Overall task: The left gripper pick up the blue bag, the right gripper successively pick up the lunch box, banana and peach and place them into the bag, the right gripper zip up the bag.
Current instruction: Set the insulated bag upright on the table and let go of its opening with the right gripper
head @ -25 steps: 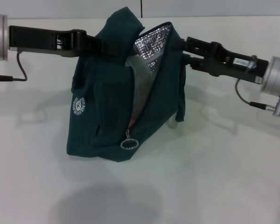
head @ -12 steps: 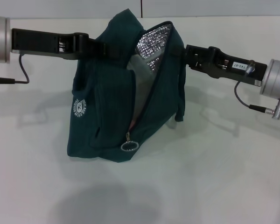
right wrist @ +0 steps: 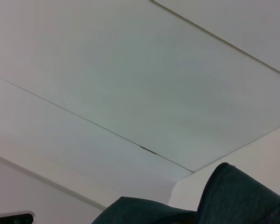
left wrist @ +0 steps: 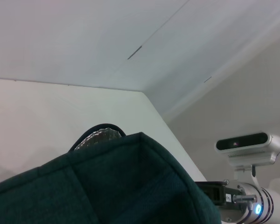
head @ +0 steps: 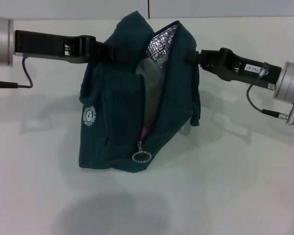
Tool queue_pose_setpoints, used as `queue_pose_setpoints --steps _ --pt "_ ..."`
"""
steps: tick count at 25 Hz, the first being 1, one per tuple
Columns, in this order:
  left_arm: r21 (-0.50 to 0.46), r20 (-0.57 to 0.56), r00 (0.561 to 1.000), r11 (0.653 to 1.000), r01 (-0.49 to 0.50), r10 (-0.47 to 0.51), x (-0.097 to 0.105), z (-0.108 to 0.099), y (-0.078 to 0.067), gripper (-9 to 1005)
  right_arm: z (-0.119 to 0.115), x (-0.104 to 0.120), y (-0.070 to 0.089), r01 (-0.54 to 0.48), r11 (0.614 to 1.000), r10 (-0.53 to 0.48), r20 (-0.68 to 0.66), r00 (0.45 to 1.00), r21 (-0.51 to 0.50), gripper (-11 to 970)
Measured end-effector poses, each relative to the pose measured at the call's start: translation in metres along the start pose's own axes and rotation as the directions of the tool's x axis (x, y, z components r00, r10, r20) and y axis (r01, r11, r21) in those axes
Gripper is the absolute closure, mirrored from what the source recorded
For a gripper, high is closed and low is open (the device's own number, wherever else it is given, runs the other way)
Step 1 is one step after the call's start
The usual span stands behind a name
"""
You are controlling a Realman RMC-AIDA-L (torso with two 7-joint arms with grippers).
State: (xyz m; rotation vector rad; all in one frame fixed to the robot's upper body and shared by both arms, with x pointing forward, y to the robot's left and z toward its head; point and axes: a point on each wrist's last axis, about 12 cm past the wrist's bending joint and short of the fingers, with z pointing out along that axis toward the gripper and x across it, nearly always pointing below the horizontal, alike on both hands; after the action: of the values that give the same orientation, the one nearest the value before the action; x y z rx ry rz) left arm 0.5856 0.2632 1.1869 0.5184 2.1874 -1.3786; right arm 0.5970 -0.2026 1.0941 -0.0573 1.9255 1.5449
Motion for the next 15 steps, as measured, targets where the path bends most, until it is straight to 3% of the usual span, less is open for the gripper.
queue_pose_setpoints --steps 3,8,15 --pt "0.001 0.0 1.0 1.0 -0.002 0.002 0.0 0.0 0.0 959 0.0 0.0 0.0 0.004 1.0 -0.004 0.004 1.0 -0.002 891" --pt "0.007 -0.003 1.0 1.0 -0.001 0.001 0.001 0.0 0.0 959 -0.006 0.002 0.002 0.023 0.999 -0.023 0.025 0.999 -0.034 938" --pt "0.038 -0.001 1.0 0.999 -0.001 0.001 0.003 0.001 -0.004 959 -0.031 0.002 0.009 0.069 0.988 -0.056 0.1 0.993 -0.136 940"
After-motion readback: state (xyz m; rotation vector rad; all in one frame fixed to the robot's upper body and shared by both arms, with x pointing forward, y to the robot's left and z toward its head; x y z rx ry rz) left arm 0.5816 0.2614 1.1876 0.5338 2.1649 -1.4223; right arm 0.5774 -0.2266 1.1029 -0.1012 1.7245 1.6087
